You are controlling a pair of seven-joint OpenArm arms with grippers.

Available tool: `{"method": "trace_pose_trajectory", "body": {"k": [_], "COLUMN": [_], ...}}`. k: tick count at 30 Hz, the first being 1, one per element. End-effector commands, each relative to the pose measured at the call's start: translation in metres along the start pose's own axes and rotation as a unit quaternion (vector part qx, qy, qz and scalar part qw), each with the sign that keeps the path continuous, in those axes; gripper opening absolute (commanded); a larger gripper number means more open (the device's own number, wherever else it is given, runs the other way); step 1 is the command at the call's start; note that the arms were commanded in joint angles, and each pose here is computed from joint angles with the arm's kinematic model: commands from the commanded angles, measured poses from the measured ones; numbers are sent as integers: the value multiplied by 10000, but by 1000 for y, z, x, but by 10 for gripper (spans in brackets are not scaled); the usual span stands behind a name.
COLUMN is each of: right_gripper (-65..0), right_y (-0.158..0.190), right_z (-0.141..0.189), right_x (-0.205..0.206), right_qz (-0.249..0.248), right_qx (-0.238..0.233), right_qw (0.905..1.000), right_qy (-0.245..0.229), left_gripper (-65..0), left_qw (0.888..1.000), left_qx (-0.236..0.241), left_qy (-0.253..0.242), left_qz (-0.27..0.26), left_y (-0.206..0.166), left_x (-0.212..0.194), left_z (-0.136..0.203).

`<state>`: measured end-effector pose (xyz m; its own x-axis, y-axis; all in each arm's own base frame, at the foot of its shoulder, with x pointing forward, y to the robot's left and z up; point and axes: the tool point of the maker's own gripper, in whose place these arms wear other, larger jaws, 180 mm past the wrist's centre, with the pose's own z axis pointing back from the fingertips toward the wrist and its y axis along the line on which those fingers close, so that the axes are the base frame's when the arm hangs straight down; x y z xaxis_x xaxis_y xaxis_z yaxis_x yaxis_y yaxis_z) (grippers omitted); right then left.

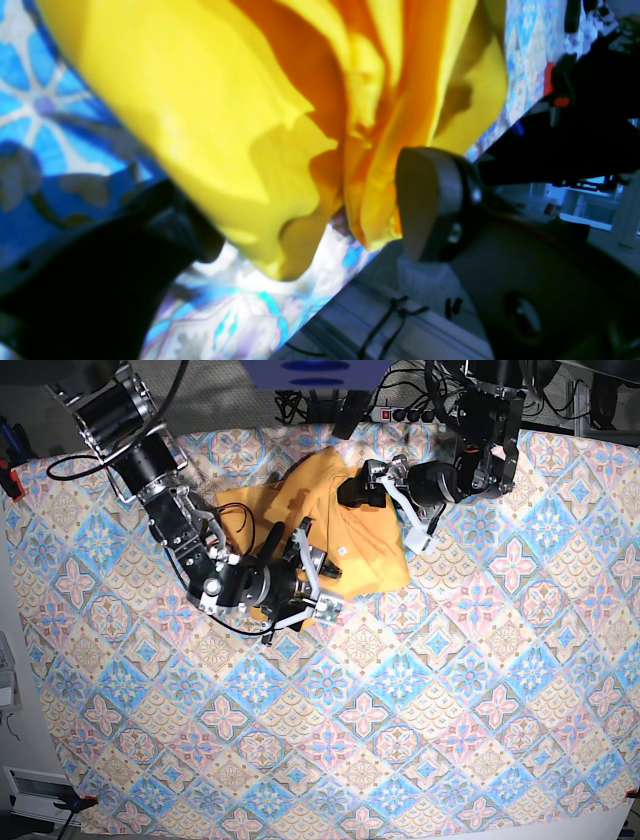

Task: Fold the T-shirt properly
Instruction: 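Reach the right gripper across and grasp the bunched shirt near the left gripper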

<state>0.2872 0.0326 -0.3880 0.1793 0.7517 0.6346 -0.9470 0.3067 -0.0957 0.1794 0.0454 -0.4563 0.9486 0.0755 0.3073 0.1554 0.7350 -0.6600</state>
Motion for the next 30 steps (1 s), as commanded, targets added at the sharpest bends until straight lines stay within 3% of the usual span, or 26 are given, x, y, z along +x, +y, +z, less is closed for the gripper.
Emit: {"method": "trace_pose_trajectory", "body": {"k": [1, 7, 16, 23, 26, 30], "right_gripper": [-363, -307, -307, -306, -306, -307], "right_y": [-6, 3, -26, 1, 16, 11], "right_z": [4, -4, -8, -30, -39, -46], "right_x": [15, 18, 38, 35, 35, 26], "right_qz": [228, 780, 846, 1387, 1461, 1362], "right_qx": [-106, -77, -201, 256, 442, 471], "right_qw": [9996, 9969, 9960, 9899, 9881, 9890], "right_qy": [-133, 74, -198, 146, 190, 346], "left_gripper": [-157, -157, -157, -157, -157, -157], "left_qw": [9999, 10000, 10000, 10000, 10000, 10000], "left_qx": [41, 55, 38, 44, 45, 53], "left_qy": [-45, -33, -13, -11, -5, -16], "left_qz": [-89, -73, -51, -55, -50, -43], "left_y": [1, 3, 1, 2, 2, 3], "left_x": [6, 5, 2, 2, 1, 2], "left_z": [4, 3, 2, 2, 2, 3]}}
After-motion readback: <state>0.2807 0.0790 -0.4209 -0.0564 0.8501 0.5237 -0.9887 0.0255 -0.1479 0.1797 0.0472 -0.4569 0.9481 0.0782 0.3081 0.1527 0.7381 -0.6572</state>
